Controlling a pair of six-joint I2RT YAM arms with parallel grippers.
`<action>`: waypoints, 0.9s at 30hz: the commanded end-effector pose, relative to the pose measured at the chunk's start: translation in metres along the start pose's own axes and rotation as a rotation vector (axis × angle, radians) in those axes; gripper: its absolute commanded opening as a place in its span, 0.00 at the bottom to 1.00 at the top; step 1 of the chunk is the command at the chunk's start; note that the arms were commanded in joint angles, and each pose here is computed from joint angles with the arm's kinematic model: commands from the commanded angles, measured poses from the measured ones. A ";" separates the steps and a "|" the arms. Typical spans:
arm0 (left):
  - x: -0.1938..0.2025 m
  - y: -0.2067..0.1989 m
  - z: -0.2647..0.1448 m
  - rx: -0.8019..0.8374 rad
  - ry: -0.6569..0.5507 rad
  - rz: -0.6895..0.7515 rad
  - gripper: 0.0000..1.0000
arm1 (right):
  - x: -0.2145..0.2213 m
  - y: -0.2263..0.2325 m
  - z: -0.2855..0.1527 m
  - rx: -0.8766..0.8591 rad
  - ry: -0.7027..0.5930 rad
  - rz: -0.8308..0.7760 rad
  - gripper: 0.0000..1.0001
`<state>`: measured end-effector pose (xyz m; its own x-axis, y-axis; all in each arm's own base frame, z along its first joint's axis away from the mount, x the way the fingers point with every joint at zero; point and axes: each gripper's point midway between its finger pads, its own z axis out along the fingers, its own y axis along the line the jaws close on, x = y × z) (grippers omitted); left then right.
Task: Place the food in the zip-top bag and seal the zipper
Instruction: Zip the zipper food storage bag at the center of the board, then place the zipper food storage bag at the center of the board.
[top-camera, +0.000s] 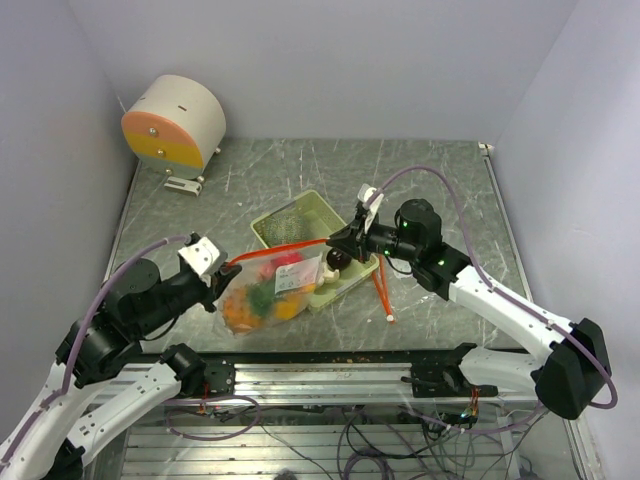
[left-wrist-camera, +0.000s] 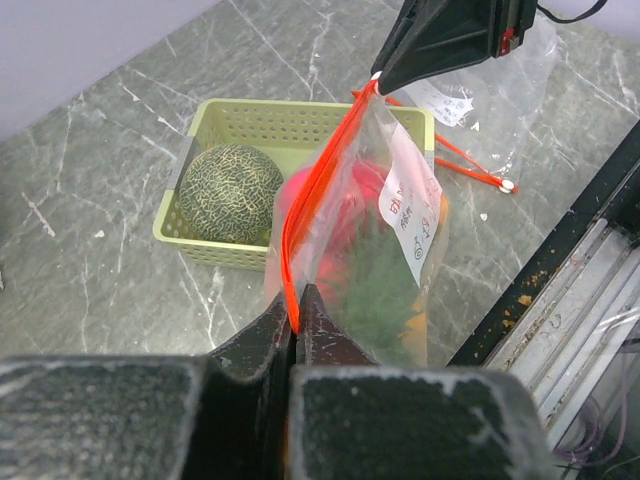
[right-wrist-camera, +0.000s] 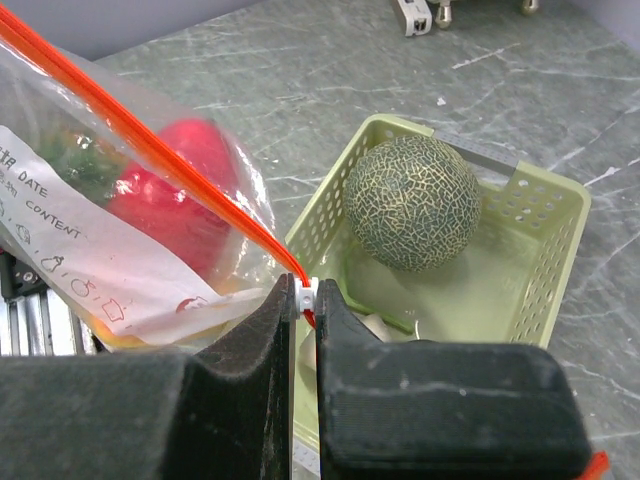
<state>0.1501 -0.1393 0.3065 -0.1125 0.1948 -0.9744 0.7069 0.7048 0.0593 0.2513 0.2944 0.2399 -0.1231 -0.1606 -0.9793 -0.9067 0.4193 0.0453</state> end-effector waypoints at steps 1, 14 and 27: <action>-0.026 0.010 -0.017 -0.056 -0.079 -0.002 0.07 | 0.009 -0.021 -0.005 0.090 0.024 0.026 0.00; -0.042 0.108 -0.044 -0.703 -0.154 -0.293 0.07 | -0.020 -0.026 -0.020 0.228 -0.053 0.320 1.00; -0.003 0.160 -0.034 -1.198 -0.216 -0.435 0.07 | 0.035 -0.105 -0.061 0.846 0.068 0.549 1.00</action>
<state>0.2337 -0.0255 0.3109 -0.1463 -0.1421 -0.9790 -0.2622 0.9598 -0.1001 0.3041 0.2295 0.2172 -0.4975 0.1215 -0.8589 -0.3767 0.8617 0.3400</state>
